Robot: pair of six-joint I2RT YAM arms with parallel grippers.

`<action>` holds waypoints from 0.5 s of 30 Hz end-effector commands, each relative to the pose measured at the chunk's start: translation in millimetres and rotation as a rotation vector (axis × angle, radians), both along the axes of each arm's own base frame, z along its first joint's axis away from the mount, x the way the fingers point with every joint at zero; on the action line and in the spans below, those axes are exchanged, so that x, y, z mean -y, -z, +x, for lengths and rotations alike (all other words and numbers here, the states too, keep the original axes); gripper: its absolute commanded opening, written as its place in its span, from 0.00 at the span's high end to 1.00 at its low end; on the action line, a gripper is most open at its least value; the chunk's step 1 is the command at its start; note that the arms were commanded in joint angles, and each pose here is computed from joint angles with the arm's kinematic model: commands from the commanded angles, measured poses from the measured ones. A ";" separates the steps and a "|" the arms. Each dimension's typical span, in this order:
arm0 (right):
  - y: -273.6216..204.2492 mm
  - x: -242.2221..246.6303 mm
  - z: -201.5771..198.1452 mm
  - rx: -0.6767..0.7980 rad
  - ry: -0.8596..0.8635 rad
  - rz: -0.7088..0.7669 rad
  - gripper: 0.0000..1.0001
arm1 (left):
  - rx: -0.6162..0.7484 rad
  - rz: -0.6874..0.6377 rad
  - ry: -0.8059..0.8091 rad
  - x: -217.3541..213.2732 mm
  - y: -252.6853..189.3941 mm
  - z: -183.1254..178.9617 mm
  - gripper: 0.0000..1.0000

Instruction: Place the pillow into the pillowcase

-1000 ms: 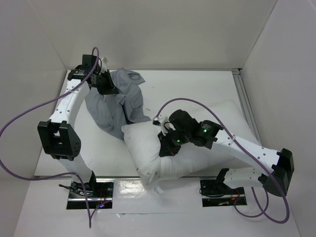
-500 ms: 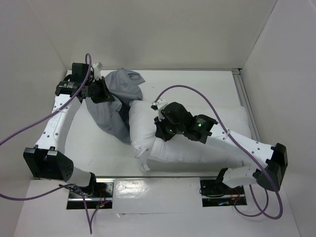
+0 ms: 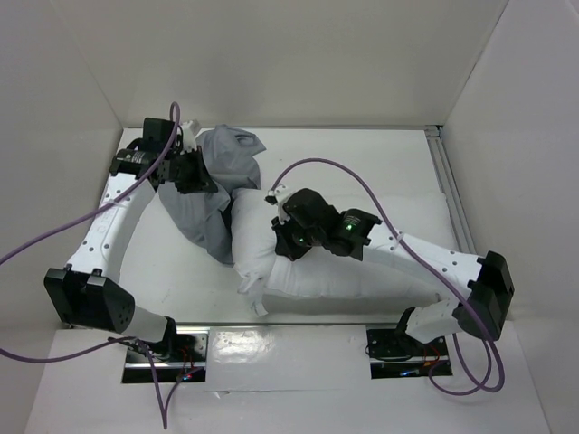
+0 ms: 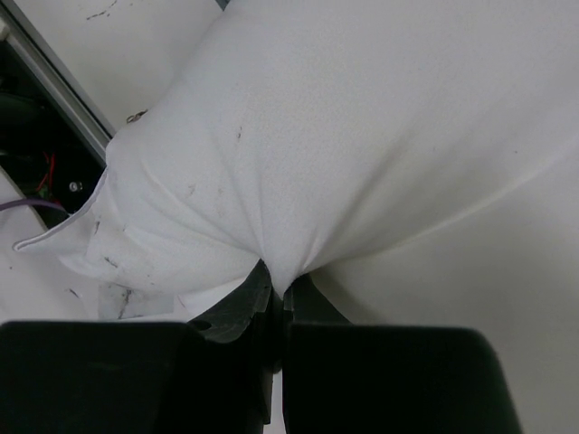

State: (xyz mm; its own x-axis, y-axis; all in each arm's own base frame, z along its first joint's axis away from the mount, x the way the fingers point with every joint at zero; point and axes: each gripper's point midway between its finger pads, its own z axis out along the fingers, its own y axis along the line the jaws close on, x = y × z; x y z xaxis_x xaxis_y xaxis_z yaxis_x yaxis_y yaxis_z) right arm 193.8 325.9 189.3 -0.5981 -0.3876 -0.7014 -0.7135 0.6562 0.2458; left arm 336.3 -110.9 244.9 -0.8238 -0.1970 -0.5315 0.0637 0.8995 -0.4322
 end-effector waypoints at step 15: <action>-9.8 -44.6 -28.5 0.025 -0.179 0.044 1.00 | 0.044 -0.009 0.009 7.3 -17.4 6.5 1.00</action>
